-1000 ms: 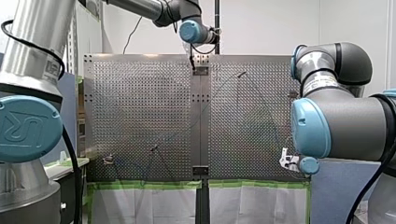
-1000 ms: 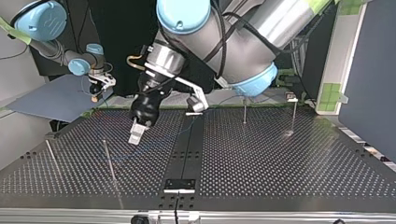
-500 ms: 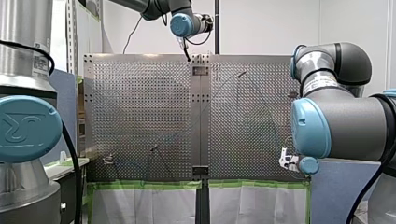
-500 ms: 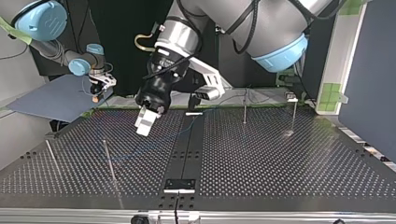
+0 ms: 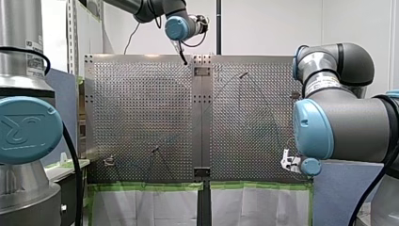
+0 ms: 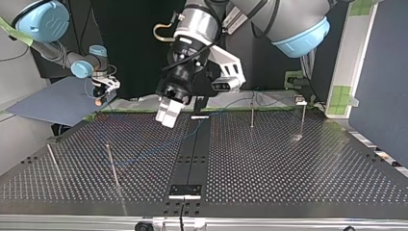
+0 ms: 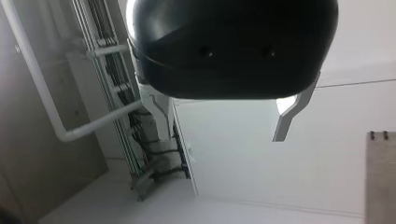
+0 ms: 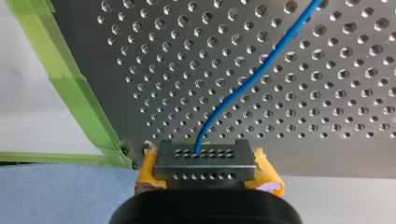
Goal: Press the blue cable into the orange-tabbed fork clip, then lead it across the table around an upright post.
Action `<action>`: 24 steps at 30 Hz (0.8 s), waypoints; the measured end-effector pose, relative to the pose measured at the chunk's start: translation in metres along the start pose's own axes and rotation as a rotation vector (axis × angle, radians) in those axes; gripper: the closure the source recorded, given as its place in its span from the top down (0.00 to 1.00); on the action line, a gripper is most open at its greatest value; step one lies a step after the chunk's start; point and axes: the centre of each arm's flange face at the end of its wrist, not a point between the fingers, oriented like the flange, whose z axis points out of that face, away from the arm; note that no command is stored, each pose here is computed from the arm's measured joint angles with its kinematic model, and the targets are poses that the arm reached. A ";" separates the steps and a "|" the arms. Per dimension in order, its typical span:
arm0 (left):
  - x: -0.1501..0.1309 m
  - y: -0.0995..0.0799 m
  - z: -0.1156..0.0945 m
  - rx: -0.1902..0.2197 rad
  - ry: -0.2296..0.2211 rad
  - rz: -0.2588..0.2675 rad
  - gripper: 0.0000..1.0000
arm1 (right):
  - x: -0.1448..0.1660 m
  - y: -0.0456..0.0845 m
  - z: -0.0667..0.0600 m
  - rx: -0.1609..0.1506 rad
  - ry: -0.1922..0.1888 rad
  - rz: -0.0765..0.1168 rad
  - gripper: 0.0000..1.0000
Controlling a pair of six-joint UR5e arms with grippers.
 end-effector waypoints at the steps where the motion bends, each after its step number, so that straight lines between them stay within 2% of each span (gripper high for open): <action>1: 0.004 0.003 -0.002 -0.007 0.005 -0.003 1.00 | 0.000 0.000 0.000 0.000 0.000 0.000 0.00; 14: 0.047 0.026 -0.034 -0.046 0.096 -0.036 1.00 | 0.000 -0.004 0.001 0.007 0.002 -0.002 0.00; 24: 0.081 0.044 -0.065 -0.071 0.180 -0.023 1.00 | 0.001 -0.008 0.001 0.013 0.002 -0.003 0.00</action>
